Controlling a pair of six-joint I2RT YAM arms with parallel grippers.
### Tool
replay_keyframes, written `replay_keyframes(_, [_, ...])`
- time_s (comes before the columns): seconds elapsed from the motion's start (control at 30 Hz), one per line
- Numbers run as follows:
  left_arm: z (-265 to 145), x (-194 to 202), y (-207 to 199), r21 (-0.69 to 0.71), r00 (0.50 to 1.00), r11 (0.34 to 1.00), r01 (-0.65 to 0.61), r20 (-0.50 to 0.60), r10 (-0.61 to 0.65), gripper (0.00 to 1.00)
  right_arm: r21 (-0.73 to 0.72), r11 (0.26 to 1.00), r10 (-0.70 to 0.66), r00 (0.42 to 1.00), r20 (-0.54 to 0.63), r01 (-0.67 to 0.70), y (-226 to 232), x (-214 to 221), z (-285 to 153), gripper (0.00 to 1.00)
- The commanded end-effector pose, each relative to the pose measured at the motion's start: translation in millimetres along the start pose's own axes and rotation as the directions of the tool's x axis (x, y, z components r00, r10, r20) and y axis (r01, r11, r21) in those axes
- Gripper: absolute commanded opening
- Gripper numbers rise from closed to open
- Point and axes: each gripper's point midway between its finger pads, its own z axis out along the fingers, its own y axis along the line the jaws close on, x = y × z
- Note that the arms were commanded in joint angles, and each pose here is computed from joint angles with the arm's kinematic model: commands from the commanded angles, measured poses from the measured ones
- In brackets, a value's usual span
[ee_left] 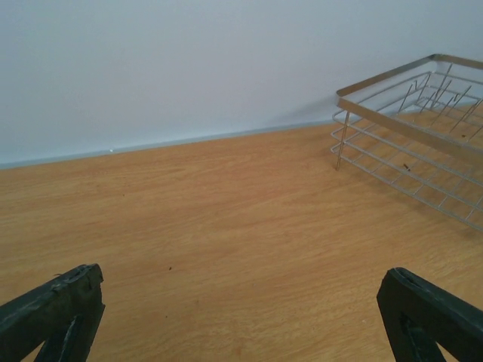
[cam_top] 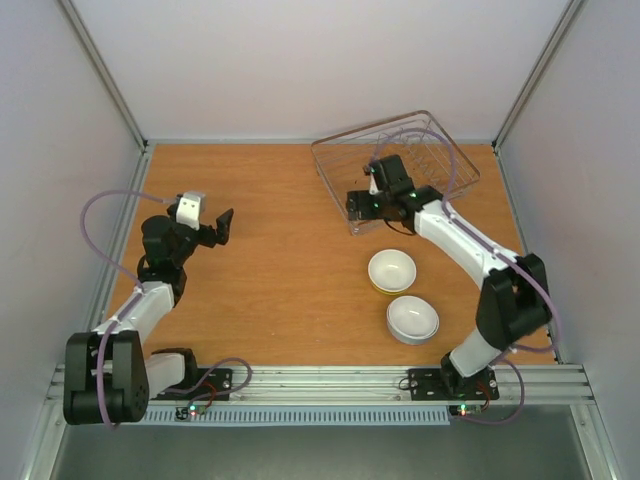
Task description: Load the bowls into the dish rack
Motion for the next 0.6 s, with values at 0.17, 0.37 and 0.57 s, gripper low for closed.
replay_keyframes(0.17, [-3.5, 8.0, 9.9, -0.029, 1.000, 1.000, -0.010, 0.006, 0.010, 0.99, -0.131, 0.981, -0.156, 0.984, -0.087, 0.144, 51.0, -29.5, 49.9, 0.78])
replay_keyframes(0.37, [-5.6, 10.0, 16.8, -0.047, 1.000, 0.999, 0.009, 0.007, -0.009, 1.00, -0.055, 0.976, -0.217, 0.969, -0.122, 0.211, 49.9, -30.3, 83.1, 0.74])
replay_keyframes(0.57, [-5.6, 13.1, 20.4, -0.049, 1.000, 0.999, 0.023, 0.005, -0.022, 0.99, -0.006, 0.963, -0.269, 0.953, -0.140, 0.271, 52.5, -27.7, 100.5, 0.74])
